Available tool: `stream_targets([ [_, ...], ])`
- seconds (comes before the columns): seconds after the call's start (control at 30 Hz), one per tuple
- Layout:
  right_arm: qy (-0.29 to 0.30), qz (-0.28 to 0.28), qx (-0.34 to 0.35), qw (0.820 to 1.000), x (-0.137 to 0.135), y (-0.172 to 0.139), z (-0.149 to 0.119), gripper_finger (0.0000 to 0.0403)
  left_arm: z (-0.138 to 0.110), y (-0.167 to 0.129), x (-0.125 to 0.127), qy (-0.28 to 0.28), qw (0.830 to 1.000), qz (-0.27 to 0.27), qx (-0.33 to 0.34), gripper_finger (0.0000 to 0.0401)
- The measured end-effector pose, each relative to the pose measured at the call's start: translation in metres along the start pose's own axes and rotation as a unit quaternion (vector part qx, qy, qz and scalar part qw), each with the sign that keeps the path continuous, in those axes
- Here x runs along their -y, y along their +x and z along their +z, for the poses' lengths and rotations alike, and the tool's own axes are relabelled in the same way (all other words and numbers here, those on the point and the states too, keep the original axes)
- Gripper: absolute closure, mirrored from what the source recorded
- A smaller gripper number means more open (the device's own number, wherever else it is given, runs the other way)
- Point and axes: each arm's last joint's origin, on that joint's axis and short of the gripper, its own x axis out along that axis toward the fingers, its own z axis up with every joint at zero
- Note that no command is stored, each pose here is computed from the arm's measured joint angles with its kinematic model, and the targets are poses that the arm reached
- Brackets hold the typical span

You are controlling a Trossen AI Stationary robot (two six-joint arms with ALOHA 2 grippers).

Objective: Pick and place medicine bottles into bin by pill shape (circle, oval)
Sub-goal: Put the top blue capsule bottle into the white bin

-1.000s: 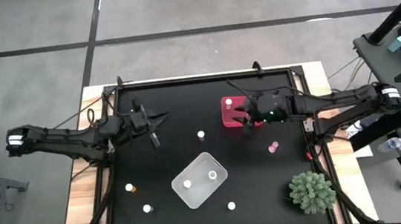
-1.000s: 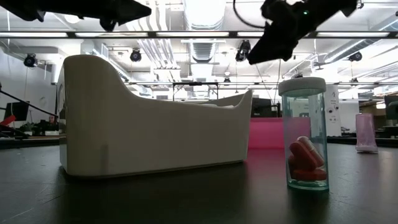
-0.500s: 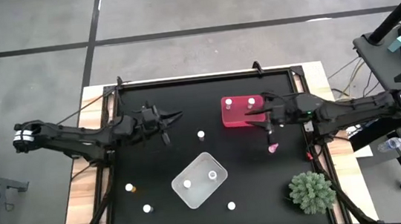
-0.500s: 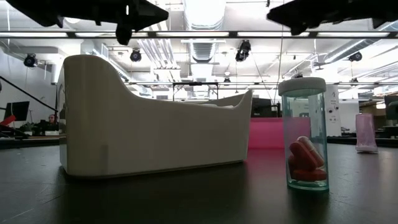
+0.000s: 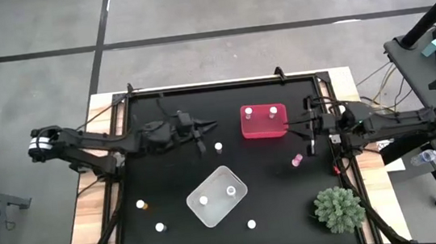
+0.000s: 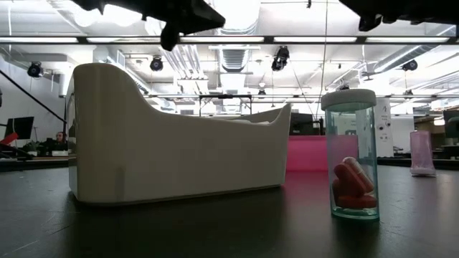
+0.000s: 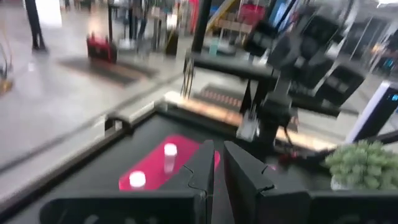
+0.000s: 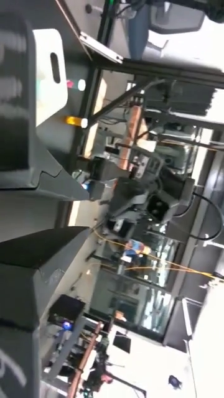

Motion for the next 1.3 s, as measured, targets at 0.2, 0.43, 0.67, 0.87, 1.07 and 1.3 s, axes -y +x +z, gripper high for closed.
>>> stream_targets([
  [0.2, 0.002, -0.003, 0.011, 1.0, 0.001, -0.008, 0.003, 0.0339, 0.008, 0.022, 0.011, -0.014, 0.993, 0.033, -0.113, 0.0384],
  [0.43, -0.004, -0.006, 0.023, 1.0, 0.002, -0.01, 0.007, 0.0339, 0.012, 0.044, 0.02, -0.021, 0.968, 0.079, -0.235, 0.0384],
  [0.67, -0.014, -0.005, 0.018, 1.0, 0.001, -0.009, 0.006, 0.0339, 0.002, 0.063, 0.02, 0.006, 0.933, 0.078, -0.35, 0.0384],
  [0.87, -0.016, -0.006, 0.019, 1.0, 0.001, -0.009, 0.006, 0.0339, -0.016, 0.077, 0.01, 0.108, 0.904, 0.003, -0.413, 0.0384],
  [1.07, -0.021, -0.006, 0.018, 1.0, 0.001, -0.009, 0.006, 0.0339, -0.031, 0.09, -0.008, 0.136, 0.884, -0.016, -0.447, 0.0384],
  [1.3, -0.023, -0.005, 0.016, 1.0, 0.001, -0.009, 0.005, 0.0339, -0.047, 0.1, -0.019, 0.129, 0.869, -0.04, -0.476, 0.0373],
])
